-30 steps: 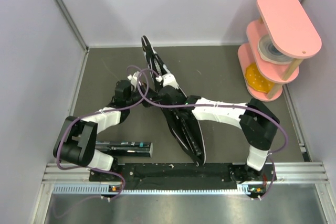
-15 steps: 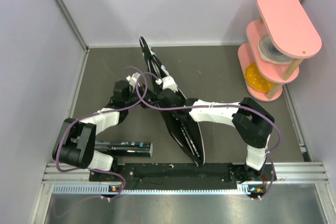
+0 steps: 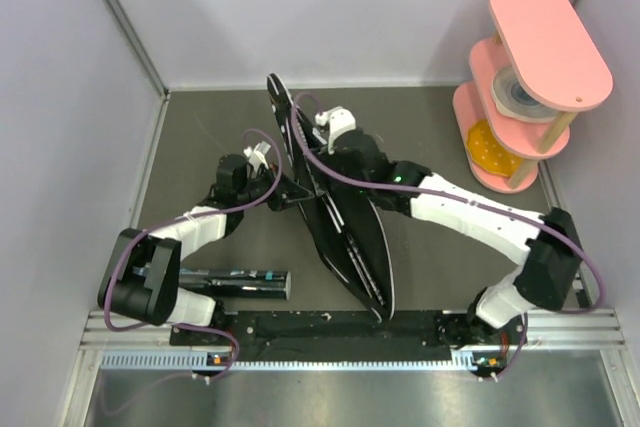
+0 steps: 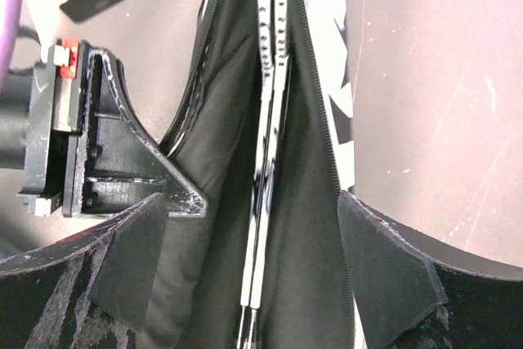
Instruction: Pack up the badminton gear
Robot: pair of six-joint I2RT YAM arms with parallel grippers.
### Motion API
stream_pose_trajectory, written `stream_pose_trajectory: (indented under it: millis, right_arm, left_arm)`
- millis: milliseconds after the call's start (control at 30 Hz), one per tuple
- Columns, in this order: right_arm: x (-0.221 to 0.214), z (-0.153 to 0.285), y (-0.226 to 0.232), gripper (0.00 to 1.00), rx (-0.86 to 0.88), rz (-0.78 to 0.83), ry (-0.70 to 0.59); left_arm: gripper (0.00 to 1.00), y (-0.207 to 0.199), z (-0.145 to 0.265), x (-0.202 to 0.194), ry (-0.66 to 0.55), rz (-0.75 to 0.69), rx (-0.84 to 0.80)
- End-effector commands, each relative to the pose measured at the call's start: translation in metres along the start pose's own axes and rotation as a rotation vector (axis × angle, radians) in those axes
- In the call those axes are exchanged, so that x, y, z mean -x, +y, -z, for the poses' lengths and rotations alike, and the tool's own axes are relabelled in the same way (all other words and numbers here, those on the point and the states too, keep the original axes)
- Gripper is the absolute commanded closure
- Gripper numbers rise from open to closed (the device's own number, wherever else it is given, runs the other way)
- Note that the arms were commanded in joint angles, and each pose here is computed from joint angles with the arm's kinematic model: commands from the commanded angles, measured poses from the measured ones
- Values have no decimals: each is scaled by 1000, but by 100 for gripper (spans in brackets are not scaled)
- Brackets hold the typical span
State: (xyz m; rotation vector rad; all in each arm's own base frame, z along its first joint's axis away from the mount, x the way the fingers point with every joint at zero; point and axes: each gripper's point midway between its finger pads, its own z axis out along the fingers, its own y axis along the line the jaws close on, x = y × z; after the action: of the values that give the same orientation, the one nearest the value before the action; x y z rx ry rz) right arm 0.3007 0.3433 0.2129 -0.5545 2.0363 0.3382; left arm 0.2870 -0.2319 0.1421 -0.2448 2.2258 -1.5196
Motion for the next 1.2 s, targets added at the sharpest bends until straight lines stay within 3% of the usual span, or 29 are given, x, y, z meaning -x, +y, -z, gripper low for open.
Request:
stream_pose_trajectory:
  millis: [0,167,267,367,633,700,733,900,1000,1133,1167]
  right_arm:
    - [18,14,-21,16,133,-66,8]
    - [-1,4,-31,16,176,-67,63]
    - [-11,-4,-30,21,204,-80,92]
    - [-24,-11,-28,34,215,-106,119]
    - [-20,-15,-1,81,330,-263,85]
    - [-16,-16,4,95,340,-336,82]
    - [-16,-16,6,100,338,-395,88]
    - [-1,-15,12,100,364,-569,14]
    - [-2,-13,21,100,390,-599,16]
    - [-5,-12,25,100,352,-548,5]
    - [-6,-11,25,100,344,-540,7]
  left_arm:
    - [100,-19,4,-2,21,-57,-39]
    - [100,-23,5,0,21,-65,-43]
    - [100,-25,5,0,23,-67,-44]
    - [100,-28,6,1,20,-73,-51]
    - [98,-41,8,7,8,-126,-40]
    - [87,-47,8,9,-2,-158,-44]
    - [71,-52,8,7,0,-174,-50]
    - [37,-61,8,-1,-9,-255,-34]
    - [26,-60,9,1,-37,-271,1]
    - [19,-58,12,13,-88,-258,83]
    - [19,-60,13,29,-155,-260,119]
